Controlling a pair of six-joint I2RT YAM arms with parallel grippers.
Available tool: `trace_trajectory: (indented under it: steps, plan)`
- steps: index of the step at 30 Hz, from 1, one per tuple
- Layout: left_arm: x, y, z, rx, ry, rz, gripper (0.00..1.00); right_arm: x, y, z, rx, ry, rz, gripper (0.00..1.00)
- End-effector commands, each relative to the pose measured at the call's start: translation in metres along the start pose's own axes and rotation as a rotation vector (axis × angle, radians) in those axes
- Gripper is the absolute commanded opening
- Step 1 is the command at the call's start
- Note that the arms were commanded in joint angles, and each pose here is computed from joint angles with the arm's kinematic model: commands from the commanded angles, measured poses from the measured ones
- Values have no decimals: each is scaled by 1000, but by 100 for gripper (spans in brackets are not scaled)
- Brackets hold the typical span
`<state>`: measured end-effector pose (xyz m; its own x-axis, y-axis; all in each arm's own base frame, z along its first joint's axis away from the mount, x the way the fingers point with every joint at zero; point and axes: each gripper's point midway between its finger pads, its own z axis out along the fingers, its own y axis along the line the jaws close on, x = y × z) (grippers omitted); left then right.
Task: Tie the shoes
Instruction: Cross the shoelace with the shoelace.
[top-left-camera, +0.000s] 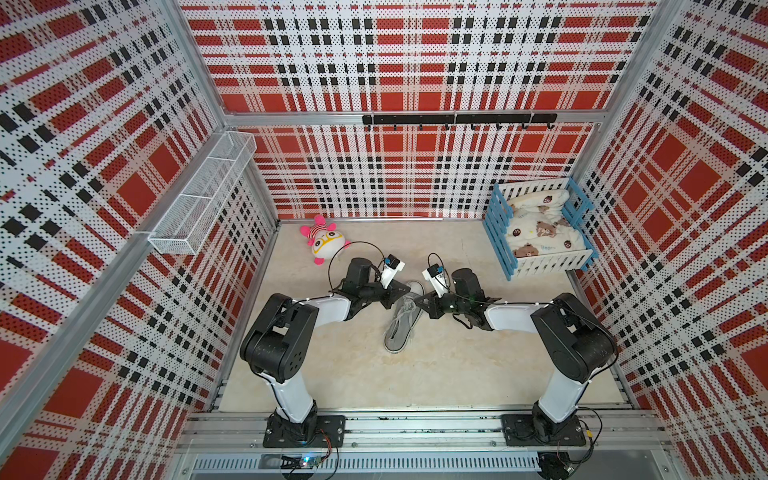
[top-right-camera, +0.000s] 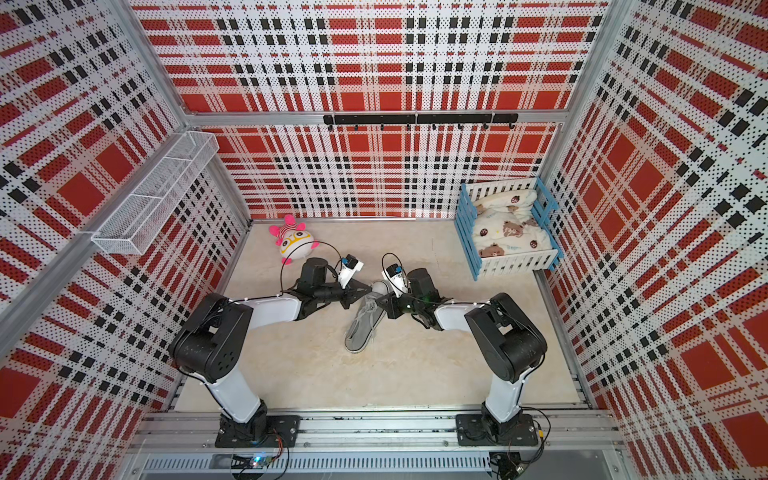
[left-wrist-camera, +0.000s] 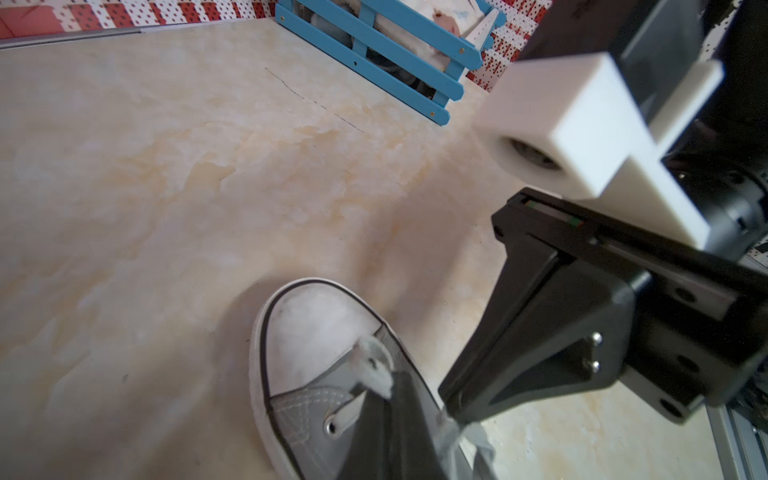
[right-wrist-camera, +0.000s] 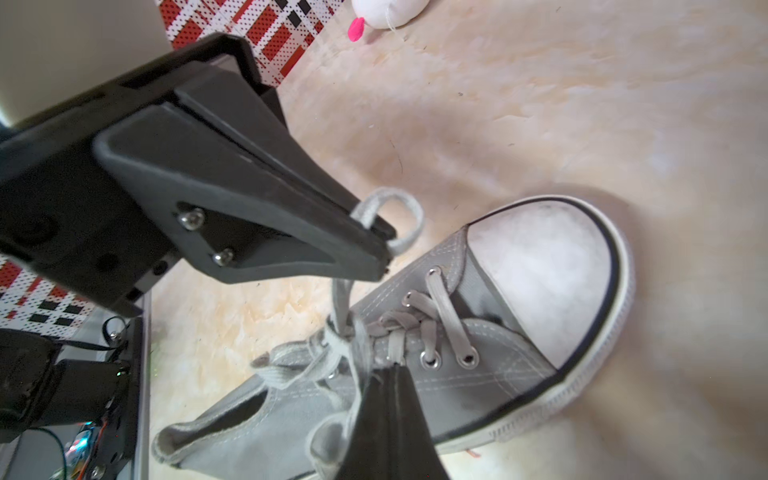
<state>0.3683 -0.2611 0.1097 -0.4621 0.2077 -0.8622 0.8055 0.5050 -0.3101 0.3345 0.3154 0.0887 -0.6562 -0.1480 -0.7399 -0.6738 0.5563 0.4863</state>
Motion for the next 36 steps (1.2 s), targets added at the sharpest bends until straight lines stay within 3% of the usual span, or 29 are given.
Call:
trace_trajectory:
  steps: [1, 18, 36]
  plan:
    - [-13, 5, -14, -35, -55, -6, 0, 6, -2, -3, 73, 17, 9, 0]
    - [10, 31, -40, -175, -79, -198, 0, 39, -18, -13, 225, 78, 85, 0]
    - [37, 41, -49, -243, -68, -316, 0, 60, -35, -22, 305, 114, 120, 0]
